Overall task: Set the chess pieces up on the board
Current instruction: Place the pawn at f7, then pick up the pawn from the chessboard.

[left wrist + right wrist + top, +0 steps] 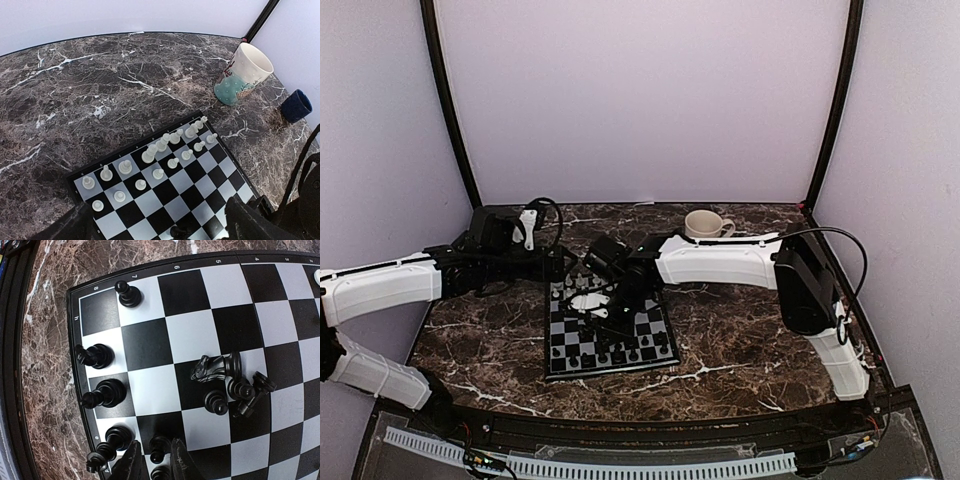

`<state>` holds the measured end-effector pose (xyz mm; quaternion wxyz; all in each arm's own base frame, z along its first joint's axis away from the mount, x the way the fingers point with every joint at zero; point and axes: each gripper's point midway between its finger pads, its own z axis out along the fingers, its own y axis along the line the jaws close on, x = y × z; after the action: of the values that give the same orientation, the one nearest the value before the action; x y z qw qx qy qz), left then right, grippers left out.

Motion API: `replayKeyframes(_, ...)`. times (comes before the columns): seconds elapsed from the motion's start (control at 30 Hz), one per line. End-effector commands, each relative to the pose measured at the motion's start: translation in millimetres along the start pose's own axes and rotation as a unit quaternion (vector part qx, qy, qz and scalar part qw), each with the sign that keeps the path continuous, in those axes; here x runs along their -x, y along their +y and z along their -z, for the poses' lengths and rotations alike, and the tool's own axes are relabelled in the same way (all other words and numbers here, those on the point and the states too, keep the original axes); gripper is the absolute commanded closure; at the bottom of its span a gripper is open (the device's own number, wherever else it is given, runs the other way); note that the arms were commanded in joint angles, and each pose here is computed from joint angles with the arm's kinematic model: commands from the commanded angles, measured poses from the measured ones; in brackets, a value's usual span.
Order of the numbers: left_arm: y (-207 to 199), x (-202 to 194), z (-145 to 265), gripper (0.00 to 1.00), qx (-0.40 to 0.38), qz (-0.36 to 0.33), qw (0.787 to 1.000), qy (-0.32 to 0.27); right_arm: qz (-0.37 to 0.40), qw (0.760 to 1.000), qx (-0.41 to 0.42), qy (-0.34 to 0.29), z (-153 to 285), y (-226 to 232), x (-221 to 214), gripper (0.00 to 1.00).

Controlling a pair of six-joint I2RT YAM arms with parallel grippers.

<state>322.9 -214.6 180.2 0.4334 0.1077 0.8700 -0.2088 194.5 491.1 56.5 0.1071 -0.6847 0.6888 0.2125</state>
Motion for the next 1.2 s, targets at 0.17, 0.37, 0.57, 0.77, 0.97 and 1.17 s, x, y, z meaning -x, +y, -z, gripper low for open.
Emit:
replayKeyframes(0.17, 10, -6, 6, 0.08, 0.026, 0.015, 0.999, 0.025, 0.011, 0.999, -0.003, -0.046, 34, 6, 33, 0.74)
replayKeyframes(0.37, 22, -8, 14, 0.14, 0.059, 0.031, 0.997, 0.036, 0.012, 0.999, -0.005, -0.049, 45, 5, 26, 0.74)
replayKeyframes(0.57, 32, -10, 22, 0.17, 0.082, 0.041, 0.995, 0.035, 0.014, 0.999, -0.004, -0.029, 34, 4, 11, 0.81)
replayKeyframes(0.77, 32, -13, 22, 0.17, 0.077, 0.044, 0.995, 0.038, 0.012, 1.000, -0.008, -0.013, 24, -1, 6, 0.92)
replayKeyframes(0.97, 32, -15, 22, 0.18, 0.075, 0.044, 0.995, 0.039, 0.011, 1.000, -0.015, 0.012, 11, -8, -4, 0.99)
replayKeyframes(1.17, 31, -18, 19, 0.18, 0.070, 0.046, 0.996, 0.039, 0.008, 1.000, -0.018, 0.021, 4, -11, -7, 1.00)
